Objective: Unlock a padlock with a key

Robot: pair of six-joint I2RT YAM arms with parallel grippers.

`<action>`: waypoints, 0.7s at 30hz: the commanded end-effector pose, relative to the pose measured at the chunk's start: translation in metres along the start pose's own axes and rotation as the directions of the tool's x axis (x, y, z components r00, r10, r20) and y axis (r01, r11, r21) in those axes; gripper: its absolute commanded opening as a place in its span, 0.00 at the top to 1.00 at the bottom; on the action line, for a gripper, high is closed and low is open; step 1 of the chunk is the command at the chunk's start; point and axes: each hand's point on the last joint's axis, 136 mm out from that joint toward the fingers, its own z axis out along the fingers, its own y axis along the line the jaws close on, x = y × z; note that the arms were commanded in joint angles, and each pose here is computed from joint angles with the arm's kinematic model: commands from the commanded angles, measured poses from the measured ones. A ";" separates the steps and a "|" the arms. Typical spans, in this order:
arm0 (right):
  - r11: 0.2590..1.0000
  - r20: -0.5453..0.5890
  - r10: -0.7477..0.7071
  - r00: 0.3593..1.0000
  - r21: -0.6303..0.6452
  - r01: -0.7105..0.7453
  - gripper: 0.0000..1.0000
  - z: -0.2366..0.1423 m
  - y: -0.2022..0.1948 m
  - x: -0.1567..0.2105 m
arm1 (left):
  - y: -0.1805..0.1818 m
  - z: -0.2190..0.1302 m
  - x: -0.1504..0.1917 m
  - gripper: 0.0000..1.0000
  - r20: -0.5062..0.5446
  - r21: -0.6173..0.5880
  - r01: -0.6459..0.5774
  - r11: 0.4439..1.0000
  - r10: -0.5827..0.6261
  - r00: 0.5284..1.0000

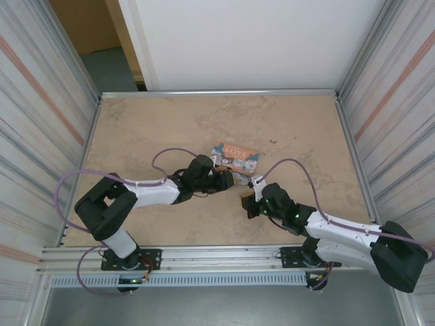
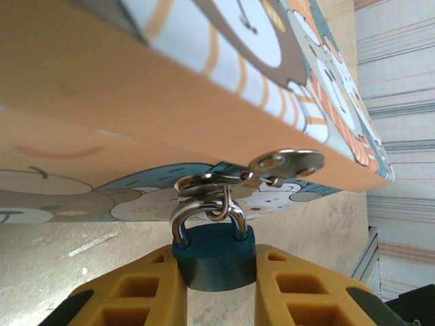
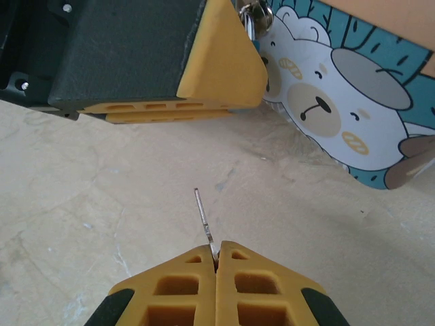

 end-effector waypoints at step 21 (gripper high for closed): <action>0.993 0.095 0.015 0.995 0.117 -0.026 1.00 0.021 -0.013 -0.010 | -0.020 0.006 -0.001 0.78 -0.013 0.053 0.066 0.996 -0.065 0.998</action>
